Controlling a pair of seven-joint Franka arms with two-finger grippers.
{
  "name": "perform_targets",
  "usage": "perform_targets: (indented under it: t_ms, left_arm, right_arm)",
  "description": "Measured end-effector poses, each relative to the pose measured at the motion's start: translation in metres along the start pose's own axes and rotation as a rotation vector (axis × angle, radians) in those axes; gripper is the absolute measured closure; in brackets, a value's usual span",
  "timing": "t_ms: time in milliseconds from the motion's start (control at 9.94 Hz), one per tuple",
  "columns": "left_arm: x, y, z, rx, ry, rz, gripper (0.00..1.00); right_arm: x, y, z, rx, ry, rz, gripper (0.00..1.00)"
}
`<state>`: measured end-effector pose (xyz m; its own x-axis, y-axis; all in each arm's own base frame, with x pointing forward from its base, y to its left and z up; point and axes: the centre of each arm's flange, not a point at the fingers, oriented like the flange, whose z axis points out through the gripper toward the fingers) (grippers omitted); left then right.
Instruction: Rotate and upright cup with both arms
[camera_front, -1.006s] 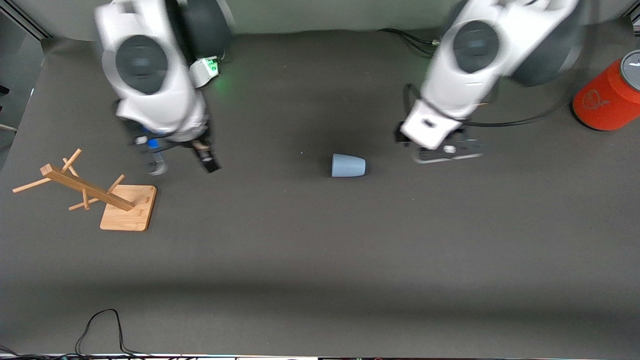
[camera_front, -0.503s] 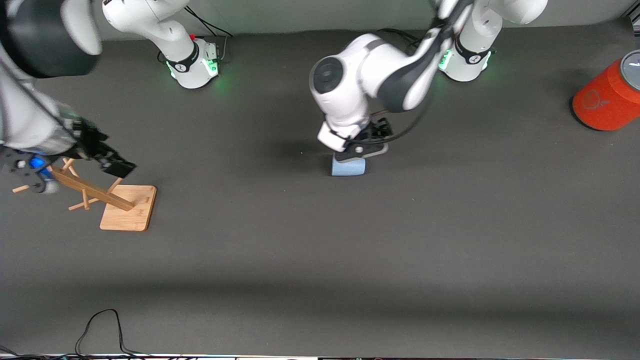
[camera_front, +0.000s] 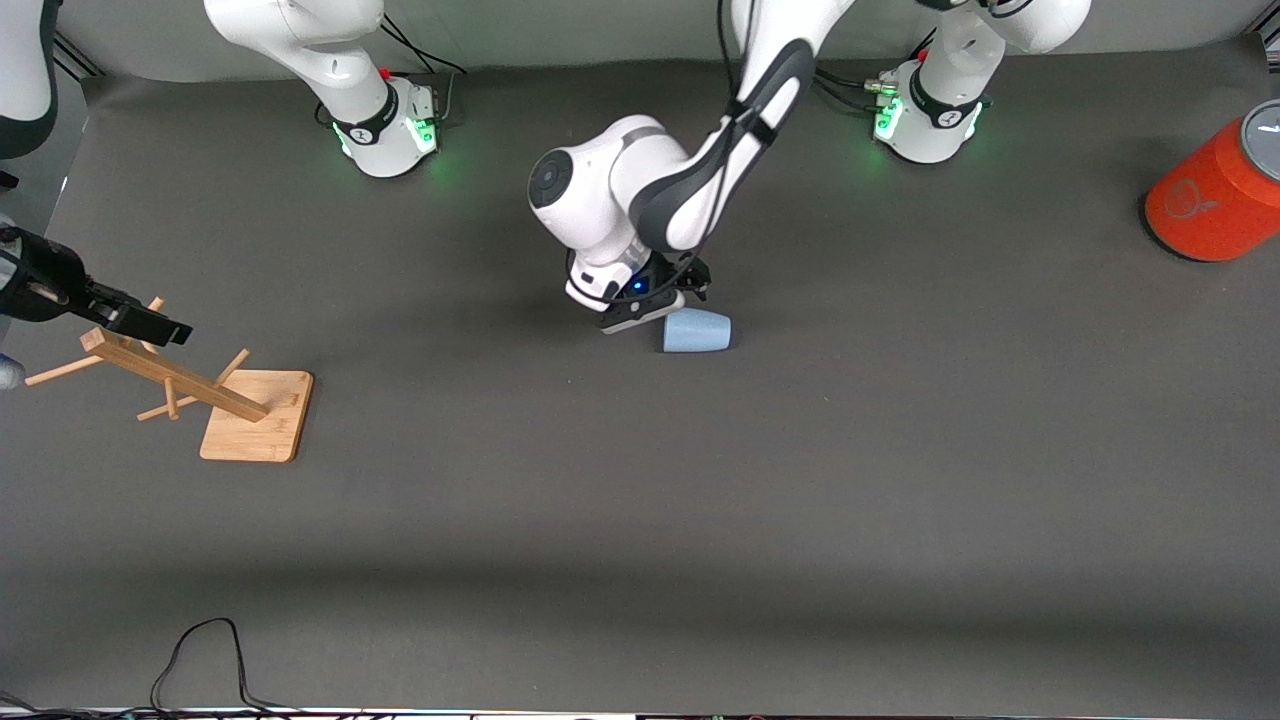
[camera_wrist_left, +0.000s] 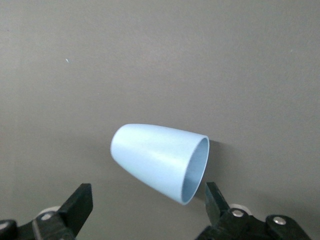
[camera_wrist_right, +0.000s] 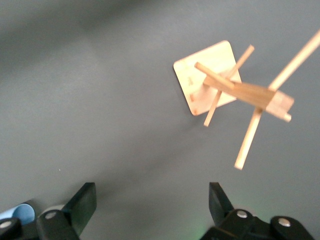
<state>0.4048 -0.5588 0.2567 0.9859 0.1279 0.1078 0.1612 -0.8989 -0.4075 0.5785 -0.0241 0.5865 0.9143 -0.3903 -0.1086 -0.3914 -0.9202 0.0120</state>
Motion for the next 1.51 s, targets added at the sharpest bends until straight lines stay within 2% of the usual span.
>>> perform_targets:
  t_ms: [302, 503, 604, 805, 1107, 1208, 1308, 1509]
  left_arm:
    - [-0.010, 0.012, 0.019, 0.041, 0.027, 0.013, 0.01]
    - [-0.009, 0.013, 0.034, 0.082, 0.046, 0.023, 0.11]
    - [-0.010, 0.015, 0.042, 0.096, 0.045, 0.026, 0.29]
    - [-0.010, 0.014, 0.043, 0.111, 0.044, 0.036, 0.60]
    - [-0.006, 0.008, 0.030, 0.143, 0.028, 0.083, 0.84]
    - [0.000, 0.005, 0.020, 0.129, 0.002, 0.109, 0.90]
    - [0.011, -0.003, 0.005, 0.089, -0.039, 0.122, 0.91]
    - [0.051, -0.037, -0.026, -0.033, -0.151, 0.133, 0.91]
  right_arm:
    - [0.005, 0.004, -0.003, -0.001, 0.057, -0.191, 0.00]
    - [0.006, -0.003, -0.006, -0.011, 0.094, -0.294, 0.00]
    - [0.006, -0.005, -0.007, -0.012, 0.104, -0.338, 0.00]
    - [0.007, -0.006, -0.009, -0.013, 0.119, -0.395, 0.00]
    - [0.008, -0.004, -0.011, -0.012, 0.129, -0.410, 0.00]
    - [0.007, -0.007, -0.011, -0.012, 0.130, -0.415, 0.00]
    - [0.006, -0.009, -0.011, -0.011, 0.130, -0.419, 0.00]
    - [0.006, -0.010, -0.011, -0.011, 0.131, -0.421, 0.00]
